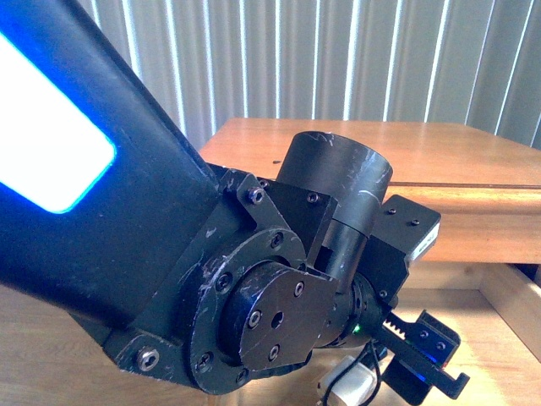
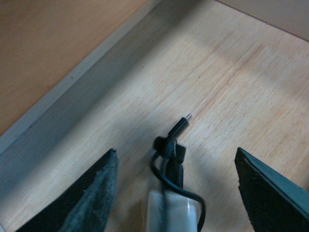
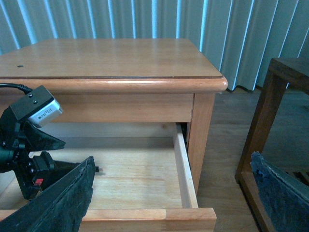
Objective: Put charger into drawer
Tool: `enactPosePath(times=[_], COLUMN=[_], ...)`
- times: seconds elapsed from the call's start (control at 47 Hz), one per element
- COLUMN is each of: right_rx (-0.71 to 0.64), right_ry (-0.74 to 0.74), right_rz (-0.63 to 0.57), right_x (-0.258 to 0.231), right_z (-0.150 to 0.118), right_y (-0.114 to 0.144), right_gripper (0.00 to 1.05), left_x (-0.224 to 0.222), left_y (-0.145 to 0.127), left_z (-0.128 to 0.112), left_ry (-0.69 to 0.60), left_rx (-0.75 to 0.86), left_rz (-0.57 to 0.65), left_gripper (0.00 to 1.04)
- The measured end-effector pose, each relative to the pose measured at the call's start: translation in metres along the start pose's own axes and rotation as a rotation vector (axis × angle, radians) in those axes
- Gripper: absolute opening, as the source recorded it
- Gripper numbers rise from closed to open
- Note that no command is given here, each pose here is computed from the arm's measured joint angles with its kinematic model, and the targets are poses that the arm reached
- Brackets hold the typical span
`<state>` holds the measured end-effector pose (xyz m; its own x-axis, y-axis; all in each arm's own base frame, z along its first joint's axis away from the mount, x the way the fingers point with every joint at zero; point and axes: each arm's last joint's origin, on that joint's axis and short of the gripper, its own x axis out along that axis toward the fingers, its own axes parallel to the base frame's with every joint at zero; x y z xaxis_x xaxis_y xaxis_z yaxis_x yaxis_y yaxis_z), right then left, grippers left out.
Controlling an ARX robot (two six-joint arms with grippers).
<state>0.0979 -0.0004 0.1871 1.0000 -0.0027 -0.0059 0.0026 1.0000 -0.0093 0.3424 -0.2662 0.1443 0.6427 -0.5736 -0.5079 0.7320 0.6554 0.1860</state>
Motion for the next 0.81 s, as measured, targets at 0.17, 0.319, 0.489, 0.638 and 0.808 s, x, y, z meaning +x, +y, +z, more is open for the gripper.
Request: enactPosePath(times=[0.17, 0.319, 0.489, 0.638, 0.808], right_rx=[0.000, 0.000, 0.000, 0.000, 0.000], right_ry=[0.000, 0.000, 0.000, 0.000, 0.000], right_rz=[0.000, 0.000, 0.000, 0.000, 0.000], right_x=[0.000, 0.000, 0.000, 0.000, 0.000], right_z=[0.000, 0.000, 0.000, 0.000, 0.000], right_y=[0.000, 0.000, 0.000, 0.000, 0.000], right_gripper=[0.96, 0.96, 0.96, 0.96, 0.96], left_x=[-0.016, -0.045, -0.093, -0.154, -0.211], left_y=[0.003, 0.013, 0.026, 0.039, 0.043], left_z=[0.006, 0.018, 0.027, 0.020, 0.007], left_ry=[-0.055, -0.134, -0.225, -0.301, -0.366], left_rx=[0.001, -0.008, -0.022, -0.091, -0.146], left_rz=[0.039, 0.104, 0.189, 0.325, 0.472], left_gripper=[1.00, 0.98, 0.99, 0.99, 0.99])
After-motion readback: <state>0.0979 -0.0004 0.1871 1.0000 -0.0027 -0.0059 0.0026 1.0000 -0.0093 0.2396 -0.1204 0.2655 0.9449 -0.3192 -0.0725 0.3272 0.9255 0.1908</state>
